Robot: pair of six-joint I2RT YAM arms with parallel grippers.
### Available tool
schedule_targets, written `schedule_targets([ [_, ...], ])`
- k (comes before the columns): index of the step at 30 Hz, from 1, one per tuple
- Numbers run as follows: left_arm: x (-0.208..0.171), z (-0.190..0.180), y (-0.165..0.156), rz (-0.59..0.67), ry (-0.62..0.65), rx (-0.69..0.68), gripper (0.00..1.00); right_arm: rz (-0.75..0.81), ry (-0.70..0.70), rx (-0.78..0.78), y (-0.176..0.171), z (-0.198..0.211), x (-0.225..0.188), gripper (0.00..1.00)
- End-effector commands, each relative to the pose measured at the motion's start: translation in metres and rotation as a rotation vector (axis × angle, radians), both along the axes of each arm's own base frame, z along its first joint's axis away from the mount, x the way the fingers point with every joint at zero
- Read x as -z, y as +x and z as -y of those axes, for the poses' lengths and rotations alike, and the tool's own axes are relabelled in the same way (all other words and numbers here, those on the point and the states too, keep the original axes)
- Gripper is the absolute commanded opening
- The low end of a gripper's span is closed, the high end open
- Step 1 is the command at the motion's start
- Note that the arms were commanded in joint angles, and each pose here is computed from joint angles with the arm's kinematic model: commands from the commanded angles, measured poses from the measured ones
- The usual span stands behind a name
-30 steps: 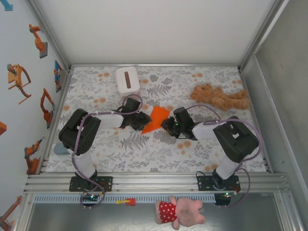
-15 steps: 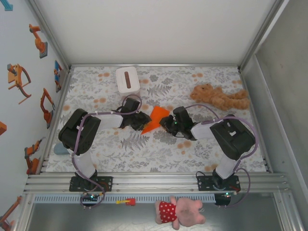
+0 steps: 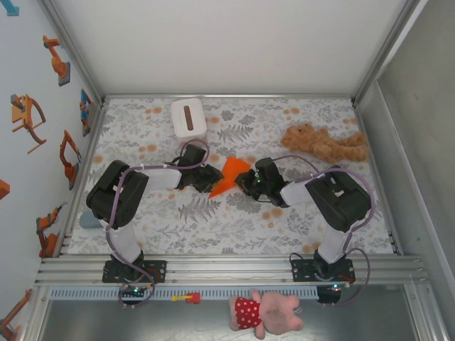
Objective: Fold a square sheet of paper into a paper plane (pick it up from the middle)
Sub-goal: Fold the wing for the fifth time at the center of the table.
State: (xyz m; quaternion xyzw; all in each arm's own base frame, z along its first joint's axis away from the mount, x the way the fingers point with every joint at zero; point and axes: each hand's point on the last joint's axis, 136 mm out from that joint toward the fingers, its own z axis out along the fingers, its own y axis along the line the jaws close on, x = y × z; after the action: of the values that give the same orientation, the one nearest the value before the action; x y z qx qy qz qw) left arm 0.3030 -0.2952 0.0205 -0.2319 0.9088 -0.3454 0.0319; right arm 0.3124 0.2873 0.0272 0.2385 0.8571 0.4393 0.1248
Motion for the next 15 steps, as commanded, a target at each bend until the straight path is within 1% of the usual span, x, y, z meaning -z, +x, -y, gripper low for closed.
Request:
schedule_targets([
  [1,0.014,-0.015,-0.016,-0.058,0.056,0.003,0.30,0.023,0.047,0.011,0.013,-0.006,-0.012,0.12],
  [5,-0.006,-0.014,-0.008,0.022,0.049,0.025,0.33,0.036,0.052,0.011,0.013,-0.005,-0.018,0.01],
  [8,-0.025,-0.018,-0.006,0.107,0.071,0.058,0.35,0.048,0.055,0.013,0.012,-0.003,-0.023,0.00],
  [10,-0.040,-0.021,-0.007,0.194,0.100,0.093,0.39,0.060,0.058,0.016,0.012,-0.002,-0.027,0.00],
  [15,-0.064,-0.039,-0.015,0.370,0.267,0.203,0.49,0.080,0.070,0.030,0.012,0.004,-0.041,0.00],
])
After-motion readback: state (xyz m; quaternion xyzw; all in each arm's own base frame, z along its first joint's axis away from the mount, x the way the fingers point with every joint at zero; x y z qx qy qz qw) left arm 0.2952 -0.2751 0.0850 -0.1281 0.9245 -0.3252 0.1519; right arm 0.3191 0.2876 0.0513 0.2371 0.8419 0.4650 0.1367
